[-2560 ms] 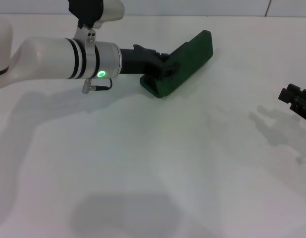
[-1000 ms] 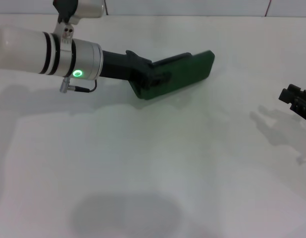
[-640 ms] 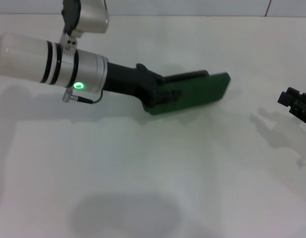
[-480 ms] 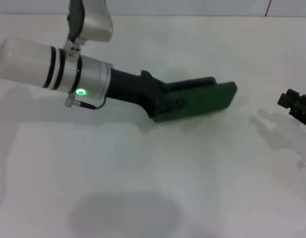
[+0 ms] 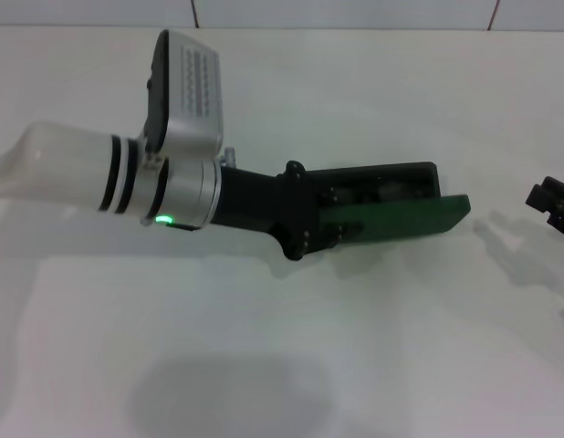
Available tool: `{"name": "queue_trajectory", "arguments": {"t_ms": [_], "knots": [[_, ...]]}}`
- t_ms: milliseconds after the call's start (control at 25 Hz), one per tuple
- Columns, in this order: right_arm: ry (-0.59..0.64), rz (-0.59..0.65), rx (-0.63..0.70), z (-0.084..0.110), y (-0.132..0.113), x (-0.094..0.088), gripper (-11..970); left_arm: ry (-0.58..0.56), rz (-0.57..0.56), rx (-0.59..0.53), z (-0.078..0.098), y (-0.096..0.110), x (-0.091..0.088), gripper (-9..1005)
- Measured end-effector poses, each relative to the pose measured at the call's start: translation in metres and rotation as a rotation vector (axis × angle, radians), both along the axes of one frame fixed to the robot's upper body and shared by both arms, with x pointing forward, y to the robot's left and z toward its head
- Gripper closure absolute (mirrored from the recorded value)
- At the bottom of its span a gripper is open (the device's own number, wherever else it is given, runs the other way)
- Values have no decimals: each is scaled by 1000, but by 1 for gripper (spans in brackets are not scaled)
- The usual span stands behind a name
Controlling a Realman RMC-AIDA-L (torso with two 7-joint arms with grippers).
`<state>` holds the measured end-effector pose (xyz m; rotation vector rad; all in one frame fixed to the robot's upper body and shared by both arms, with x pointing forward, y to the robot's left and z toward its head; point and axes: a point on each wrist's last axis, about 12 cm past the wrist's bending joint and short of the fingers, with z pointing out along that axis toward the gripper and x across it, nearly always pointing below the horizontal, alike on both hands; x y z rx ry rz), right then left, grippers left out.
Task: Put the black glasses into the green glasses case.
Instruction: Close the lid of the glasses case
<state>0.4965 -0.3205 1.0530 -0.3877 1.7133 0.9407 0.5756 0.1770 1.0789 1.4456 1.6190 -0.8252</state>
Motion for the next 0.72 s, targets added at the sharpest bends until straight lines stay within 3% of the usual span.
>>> {"name": "queue_trajectory", "arguments": {"t_ms": [360,600,720], "knots": [[-8,-28,8,1,-5,0,682,-269,-20,-79,-12,13,-25,800],[-14,-25,12,4,-4,3,678,-402,-43,-45,-25,17,-34,801],[-16,-23,11,5,-4,5,676,-520,-66,-28,-33,14,-38,802]]}}
